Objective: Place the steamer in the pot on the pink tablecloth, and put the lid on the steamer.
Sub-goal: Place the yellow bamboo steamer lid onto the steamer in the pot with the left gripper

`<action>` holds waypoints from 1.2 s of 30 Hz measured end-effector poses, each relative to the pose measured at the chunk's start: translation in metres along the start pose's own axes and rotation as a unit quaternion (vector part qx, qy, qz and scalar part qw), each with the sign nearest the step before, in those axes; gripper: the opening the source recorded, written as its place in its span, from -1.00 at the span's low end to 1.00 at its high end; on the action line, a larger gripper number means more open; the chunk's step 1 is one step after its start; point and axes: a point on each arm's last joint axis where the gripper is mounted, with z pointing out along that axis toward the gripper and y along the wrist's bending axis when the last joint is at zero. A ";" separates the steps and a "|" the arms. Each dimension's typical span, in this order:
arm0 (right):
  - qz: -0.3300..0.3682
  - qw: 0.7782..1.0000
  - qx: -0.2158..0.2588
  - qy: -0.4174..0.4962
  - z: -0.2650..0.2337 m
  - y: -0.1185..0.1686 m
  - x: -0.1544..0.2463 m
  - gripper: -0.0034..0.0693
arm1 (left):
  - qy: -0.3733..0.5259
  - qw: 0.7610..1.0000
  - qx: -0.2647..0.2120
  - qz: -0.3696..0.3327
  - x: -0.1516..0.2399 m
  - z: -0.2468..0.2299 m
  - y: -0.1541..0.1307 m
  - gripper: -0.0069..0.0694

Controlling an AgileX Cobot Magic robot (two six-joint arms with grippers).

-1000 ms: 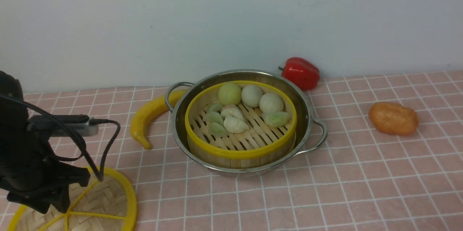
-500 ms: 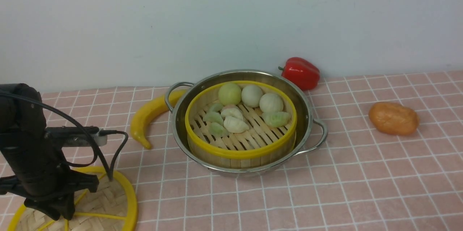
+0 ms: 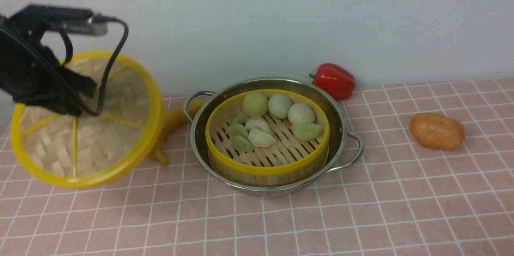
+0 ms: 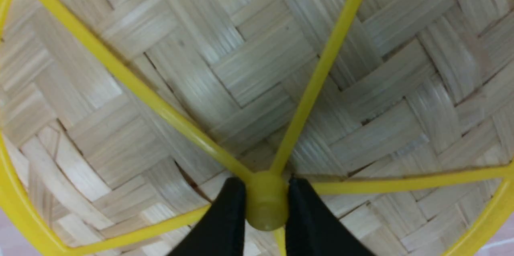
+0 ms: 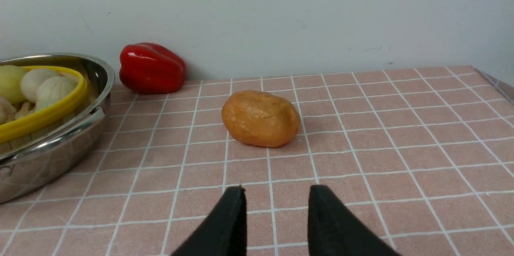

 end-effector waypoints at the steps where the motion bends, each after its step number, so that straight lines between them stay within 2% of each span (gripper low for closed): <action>1: 0.000 1.000 0.000 0.000 0.000 0.000 0.000 -0.25 | -0.026 0.998 0.014 0.048 -0.013 -0.010 -0.012 -0.52; 2: 0.000 1.000 0.000 0.000 0.000 0.000 0.000 -0.25 | -0.033 0.998 0.015 0.057 -0.016 -0.014 -0.014 -0.52; 4: 0.000 1.000 0.000 0.000 0.000 0.000 0.000 -0.25 | -0.071 0.983 0.030 0.164 -0.039 -0.025 -0.043 -0.52; 5: 0.000 1.000 0.000 0.000 0.000 0.000 0.000 -0.25 | -0.072 0.981 0.033 0.175 -0.041 -0.024 -0.048 -0.52; 7: 0.000 1.000 0.000 0.000 0.000 0.000 0.000 -0.24 | -0.085 0.956 0.041 0.277 -0.057 -0.020 -0.076 -0.52; 11: 0.000 1.000 0.000 0.000 0.000 0.000 0.000 -0.25 | -0.059 0.904 0.041 0.422 -0.071 0.011 -0.127 -0.52; 13: 0.000 1.000 0.000 0.000 0.000 0.000 0.000 -0.25 | -0.050 0.893 0.040 0.446 -0.074 0.019 -0.137 -0.52; 14: 0.000 1.000 0.000 0.000 0.000 0.000 0.000 -0.25 | -0.035 0.877 0.040 0.477 -0.076 0.033 -0.151 -0.52; 18: 0.000 1.000 0.000 0.000 0.000 0.000 0.000 -0.24 | 0.009 0.846 0.029 0.532 -0.078 0.071 -0.182 -0.52; 22: 0.000 1.000 0.000 0.000 0.000 0.000 0.000 -0.24 | 0.038 0.829 0.010 0.559 -0.079 0.096 -0.196 -0.52; 26: 0.000 1.000 0.000 0.000 0.000 0.000 0.000 -0.24 | 0.038 0.833 -0.005 0.552 -0.082 0.114 -0.203 -0.52; 36: 0.000 1.000 0.000 0.000 0.000 0.000 0.000 -0.24 | 0.010 0.838 -0.016 0.545 -0.088 0.114 -0.206 -0.52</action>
